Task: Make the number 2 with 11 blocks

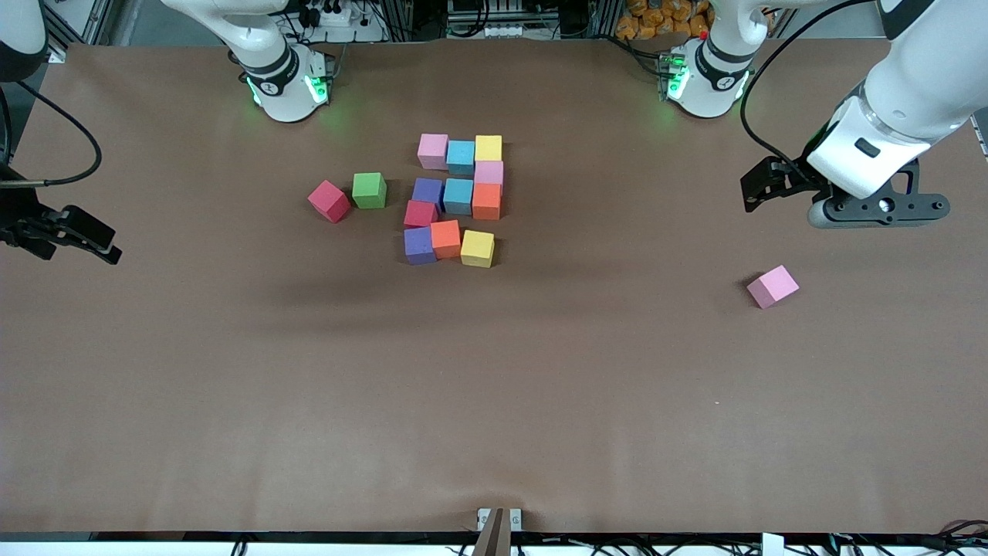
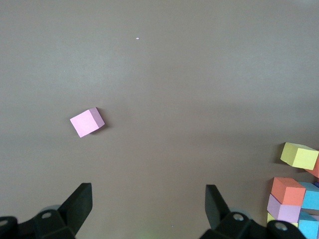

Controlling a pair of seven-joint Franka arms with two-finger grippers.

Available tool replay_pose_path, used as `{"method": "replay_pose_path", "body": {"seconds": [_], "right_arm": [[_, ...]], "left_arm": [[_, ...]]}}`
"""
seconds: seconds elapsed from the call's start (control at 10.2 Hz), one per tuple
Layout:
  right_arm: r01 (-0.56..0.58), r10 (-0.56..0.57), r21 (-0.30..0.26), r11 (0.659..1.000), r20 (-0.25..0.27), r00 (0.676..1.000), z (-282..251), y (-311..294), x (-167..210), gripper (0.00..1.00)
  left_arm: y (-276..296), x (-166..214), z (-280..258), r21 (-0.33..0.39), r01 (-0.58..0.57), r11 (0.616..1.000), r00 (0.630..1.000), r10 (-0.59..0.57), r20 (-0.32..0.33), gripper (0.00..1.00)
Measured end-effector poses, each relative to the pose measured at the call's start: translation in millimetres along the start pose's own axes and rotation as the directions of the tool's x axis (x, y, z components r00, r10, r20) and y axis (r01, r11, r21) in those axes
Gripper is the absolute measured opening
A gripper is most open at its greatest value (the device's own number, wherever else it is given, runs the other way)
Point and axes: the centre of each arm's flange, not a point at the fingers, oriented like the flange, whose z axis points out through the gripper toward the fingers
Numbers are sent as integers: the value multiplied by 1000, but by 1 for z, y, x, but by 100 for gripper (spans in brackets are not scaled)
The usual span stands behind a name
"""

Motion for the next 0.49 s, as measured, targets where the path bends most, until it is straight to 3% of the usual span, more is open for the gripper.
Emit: {"method": "replay_pose_path", "body": {"seconds": [0.49], "right_arm": [[9,-9,4,1000,-1,1000,-1,-5,0,100]], "left_arm": [[-4,1,-1,-1,8,1000,1000,-8,-2,100]]}}
